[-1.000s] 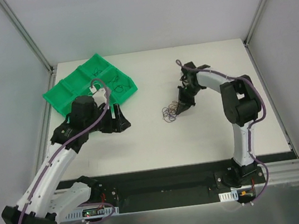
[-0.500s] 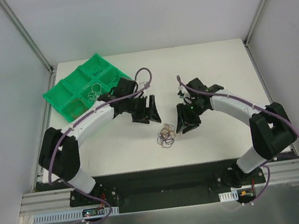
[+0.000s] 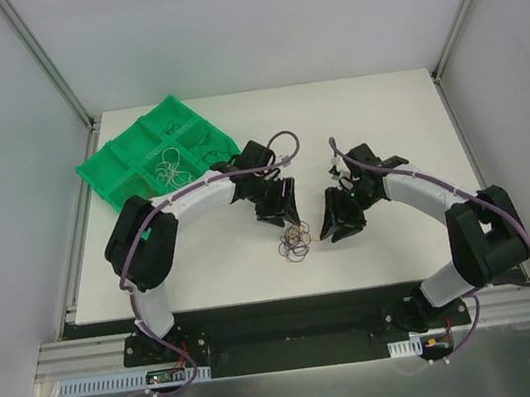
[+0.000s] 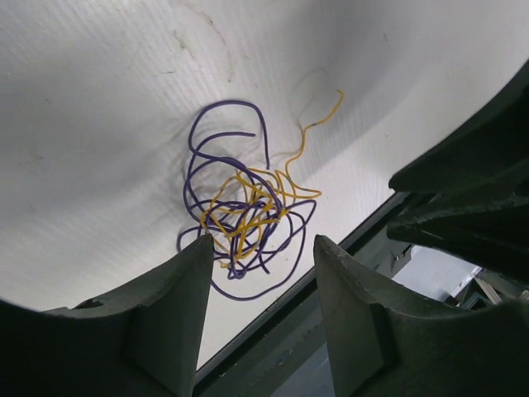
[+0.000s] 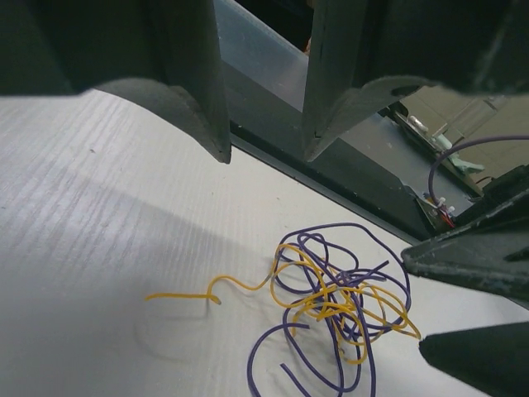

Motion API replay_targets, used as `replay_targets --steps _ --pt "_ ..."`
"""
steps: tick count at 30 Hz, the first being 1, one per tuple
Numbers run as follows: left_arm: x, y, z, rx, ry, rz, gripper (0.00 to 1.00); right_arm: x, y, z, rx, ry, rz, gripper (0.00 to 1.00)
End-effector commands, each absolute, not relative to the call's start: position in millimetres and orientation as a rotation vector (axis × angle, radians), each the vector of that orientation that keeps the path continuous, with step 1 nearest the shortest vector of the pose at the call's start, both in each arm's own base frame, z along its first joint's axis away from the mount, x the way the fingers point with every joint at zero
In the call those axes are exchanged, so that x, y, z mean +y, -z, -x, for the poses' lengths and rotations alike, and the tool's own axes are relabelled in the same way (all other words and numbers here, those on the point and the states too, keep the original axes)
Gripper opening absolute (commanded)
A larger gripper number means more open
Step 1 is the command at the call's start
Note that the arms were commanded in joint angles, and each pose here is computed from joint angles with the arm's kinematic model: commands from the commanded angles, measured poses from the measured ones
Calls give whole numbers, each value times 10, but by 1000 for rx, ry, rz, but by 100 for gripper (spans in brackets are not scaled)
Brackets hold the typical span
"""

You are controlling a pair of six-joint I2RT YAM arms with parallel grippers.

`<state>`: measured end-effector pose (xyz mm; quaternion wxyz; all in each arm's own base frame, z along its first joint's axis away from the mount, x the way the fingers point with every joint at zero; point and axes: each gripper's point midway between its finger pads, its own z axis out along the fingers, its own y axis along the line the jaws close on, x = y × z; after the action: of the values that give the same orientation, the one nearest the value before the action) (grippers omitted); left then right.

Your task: Untangle the cables

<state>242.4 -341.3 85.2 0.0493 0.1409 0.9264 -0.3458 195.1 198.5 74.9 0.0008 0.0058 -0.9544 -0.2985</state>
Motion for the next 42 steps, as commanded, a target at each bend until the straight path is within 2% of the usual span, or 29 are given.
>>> replay_targets --steps 1,4,7,11,14,18,21,27,35,42 --pt "-3486 -882 -2562 2792 995 -443 52 2085 -875 -1913 -2964 1058 -41 43" --pt "-3550 -836 -2610 2804 1005 -440 50 2146 -866 -1912 -2947 1082 -64 43" --pt "-3581 -804 -2638 2810 1002 -436 38 2212 -818 -1942 -2922 1098 -58 42" --pt "-3567 -829 -2584 2811 1018 -450 28 2325 -794 -2008 -2904 1117 -67 42" --pt "-3561 -866 -2531 2811 1046 -461 30 2410 -787 -2060 -2886 1145 -67 43" --pt "-3528 -915 -2483 2793 1057 -497 43 2500 -741 -2073 -2872 1146 -93 43" --pt "-3495 -907 -2479 2772 1045 -543 44 2546 -699 -2096 -2873 1145 -90 43" --pt "-3506 -916 -2405 2780 1088 -567 38 2549 -574 -2160 -2886 1102 -43 34" --pt "-3459 -929 -2301 2807 1111 -543 37 2562 -489 -2204 -2880 1072 -25 9" --pt "-3430 -983 -2276 2791 1112 -556 29 2543 -505 -2197 -2891 1061 -25 0"
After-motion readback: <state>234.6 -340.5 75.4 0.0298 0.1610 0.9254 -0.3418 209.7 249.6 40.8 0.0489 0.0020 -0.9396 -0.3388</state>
